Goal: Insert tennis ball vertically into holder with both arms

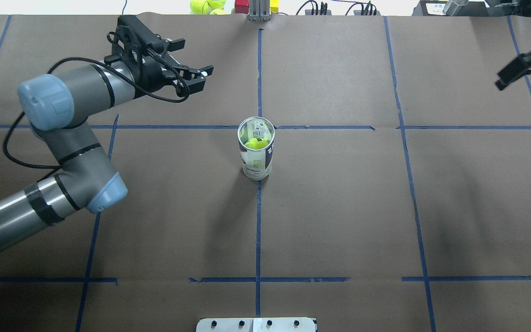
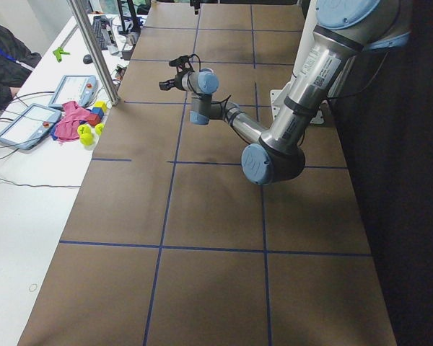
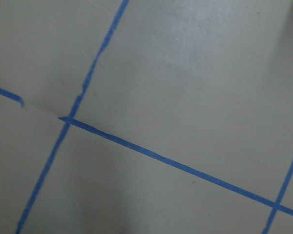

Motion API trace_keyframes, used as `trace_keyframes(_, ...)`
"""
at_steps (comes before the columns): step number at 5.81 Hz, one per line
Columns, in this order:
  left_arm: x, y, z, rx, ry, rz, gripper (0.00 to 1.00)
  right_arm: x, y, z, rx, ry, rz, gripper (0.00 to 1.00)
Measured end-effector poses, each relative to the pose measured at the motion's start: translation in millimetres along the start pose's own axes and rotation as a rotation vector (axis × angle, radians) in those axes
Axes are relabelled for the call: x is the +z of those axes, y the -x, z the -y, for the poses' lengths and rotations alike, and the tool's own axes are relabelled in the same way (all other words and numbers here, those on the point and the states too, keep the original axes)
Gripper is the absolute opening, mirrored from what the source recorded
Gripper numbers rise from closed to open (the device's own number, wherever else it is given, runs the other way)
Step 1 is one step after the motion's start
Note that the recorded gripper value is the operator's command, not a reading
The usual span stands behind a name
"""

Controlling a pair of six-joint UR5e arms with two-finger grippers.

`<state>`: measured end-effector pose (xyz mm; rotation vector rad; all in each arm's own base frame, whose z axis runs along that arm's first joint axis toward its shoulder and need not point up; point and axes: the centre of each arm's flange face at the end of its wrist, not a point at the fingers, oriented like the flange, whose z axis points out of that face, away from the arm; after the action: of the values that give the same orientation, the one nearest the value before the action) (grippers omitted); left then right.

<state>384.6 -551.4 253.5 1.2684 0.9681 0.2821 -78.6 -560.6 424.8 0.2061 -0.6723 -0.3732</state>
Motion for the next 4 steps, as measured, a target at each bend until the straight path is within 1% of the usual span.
trace_keyframes(1,-10.2,25.3,10.7,0.012,0.127,0.061,1.00,0.5,-43.1,-31.4,-0.030,0.013,-0.001,1.00)
trace_keyframes(2,-24.7,54.5,19.0,0.070,0.243,0.114,1.00,4.3,-84.9,-60.6,-0.052,0.022,0.009,1.00)
trace_keyframes(3,-36.5,82.6,19.0,0.138,0.363,0.164,1.00,15.3,-124.8,-89.0,-0.060,0.019,0.030,1.00)
trace_keyframes(4,-47.9,110.0,11.1,0.151,0.473,0.199,1.00,31.3,-152.2,-118.1,-0.047,0.017,0.046,1.00)
